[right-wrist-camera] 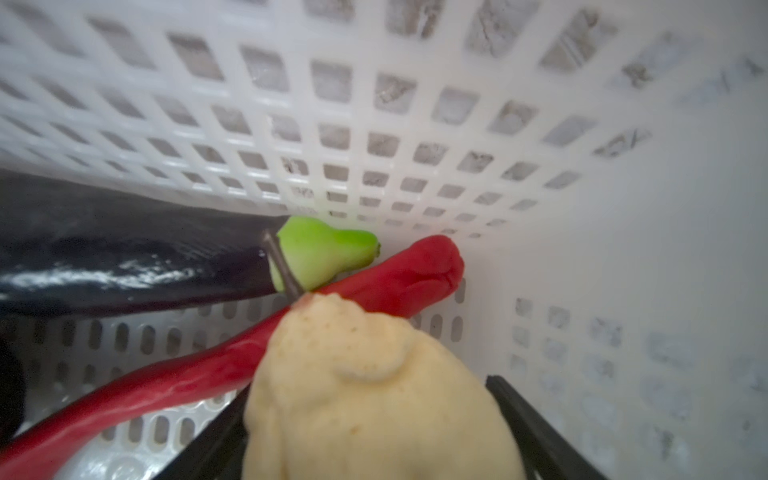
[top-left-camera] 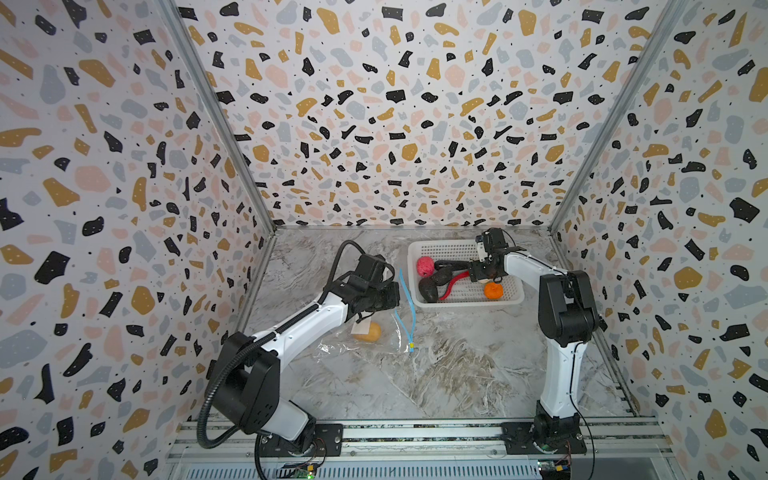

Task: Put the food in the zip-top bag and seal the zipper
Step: 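Grasp the cream pear in the basket with the right gripper, then carry the cream pear with the right gripper to the bag mouth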

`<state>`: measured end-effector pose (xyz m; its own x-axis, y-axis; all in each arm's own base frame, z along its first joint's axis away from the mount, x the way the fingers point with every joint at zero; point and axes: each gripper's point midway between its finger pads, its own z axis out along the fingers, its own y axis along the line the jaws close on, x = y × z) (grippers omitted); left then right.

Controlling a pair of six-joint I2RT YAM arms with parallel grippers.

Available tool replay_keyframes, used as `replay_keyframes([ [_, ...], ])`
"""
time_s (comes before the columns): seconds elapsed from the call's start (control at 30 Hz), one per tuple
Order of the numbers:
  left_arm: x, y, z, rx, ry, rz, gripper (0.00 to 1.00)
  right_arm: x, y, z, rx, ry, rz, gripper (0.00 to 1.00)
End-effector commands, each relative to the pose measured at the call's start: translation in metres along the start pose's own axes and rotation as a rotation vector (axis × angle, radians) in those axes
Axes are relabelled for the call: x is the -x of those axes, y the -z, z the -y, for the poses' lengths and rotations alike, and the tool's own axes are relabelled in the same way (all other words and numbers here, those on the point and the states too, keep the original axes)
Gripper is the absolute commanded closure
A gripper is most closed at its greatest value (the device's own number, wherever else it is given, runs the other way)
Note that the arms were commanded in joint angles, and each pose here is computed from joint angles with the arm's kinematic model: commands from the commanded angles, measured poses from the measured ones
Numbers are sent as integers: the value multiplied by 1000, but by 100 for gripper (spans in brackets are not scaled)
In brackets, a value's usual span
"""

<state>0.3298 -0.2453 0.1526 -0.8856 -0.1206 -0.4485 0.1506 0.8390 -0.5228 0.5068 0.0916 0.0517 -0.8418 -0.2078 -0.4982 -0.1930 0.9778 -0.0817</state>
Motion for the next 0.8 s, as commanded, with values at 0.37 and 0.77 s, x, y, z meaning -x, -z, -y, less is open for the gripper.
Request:
replay_keyframes([
  [0.37,13,2,10,-28,-23,28,100,37,53,-12,104,-81,156,36],
  [0.77,17,-4,11,-23,-21,27,100,15,141,-69,436,-160,323,38],
])
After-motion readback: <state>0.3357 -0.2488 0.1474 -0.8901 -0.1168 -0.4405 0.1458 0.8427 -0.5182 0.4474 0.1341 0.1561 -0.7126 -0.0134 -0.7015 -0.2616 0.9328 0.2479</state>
